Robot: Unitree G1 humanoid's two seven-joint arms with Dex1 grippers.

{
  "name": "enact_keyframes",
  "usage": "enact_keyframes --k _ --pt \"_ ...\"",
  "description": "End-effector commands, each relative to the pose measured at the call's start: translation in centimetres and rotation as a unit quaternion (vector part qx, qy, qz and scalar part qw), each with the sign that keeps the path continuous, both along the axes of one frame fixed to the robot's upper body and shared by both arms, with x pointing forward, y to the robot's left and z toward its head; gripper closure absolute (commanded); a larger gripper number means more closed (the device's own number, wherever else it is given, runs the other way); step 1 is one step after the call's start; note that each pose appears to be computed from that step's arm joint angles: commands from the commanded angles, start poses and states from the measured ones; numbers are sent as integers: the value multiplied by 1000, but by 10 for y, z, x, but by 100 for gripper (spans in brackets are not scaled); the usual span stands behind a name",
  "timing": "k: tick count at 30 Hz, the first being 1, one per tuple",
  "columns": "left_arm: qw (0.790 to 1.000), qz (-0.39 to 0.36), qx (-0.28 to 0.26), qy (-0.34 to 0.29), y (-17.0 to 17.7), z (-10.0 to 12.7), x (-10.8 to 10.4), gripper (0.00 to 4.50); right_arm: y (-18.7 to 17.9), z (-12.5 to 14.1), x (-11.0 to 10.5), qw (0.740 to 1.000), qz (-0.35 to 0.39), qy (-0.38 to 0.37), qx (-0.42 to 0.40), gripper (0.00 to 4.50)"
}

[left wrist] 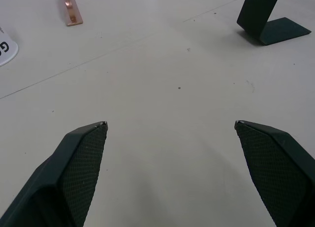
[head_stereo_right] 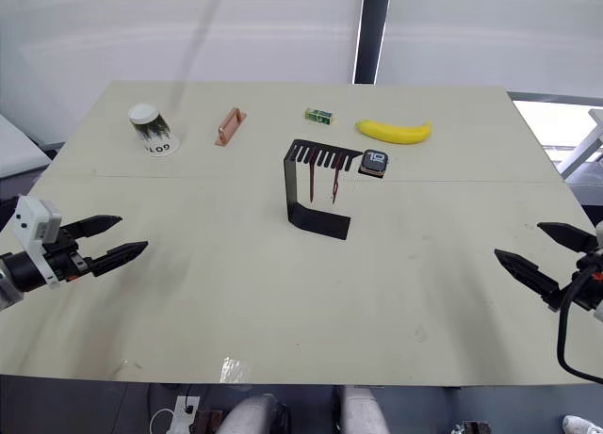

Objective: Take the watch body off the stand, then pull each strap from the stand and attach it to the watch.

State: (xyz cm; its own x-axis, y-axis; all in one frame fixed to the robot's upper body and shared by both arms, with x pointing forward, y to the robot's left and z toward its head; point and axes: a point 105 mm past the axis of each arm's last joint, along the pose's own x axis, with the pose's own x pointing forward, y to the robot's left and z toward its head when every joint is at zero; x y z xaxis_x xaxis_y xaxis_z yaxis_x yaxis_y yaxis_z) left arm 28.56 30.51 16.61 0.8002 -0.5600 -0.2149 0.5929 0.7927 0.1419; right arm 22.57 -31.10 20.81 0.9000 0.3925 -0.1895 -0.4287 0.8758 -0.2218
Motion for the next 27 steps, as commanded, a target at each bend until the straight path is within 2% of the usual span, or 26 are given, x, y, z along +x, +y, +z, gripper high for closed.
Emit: enact_keyframes --k 1,9,16,21,27 --pt "1000 -14 6 -22 -7 8 -1 4 0 5 2 1000 -1 -10 -10 0" --pt "999 -36 -6 -26 -23 9 5 4 3 -1 8 999 -39 -30 -14 0" --pt "992 -115 -24 -44 -73 28 11 4 22 1 7 996 -70 -49 -22 0" --pt "973 -220 -46 -59 -123 53 15 4 59 13 6 995 -66 -77 2 0" --pt "937 -333 -57 -86 -168 86 16 4 119 32 7 989 -42 -115 77 0"
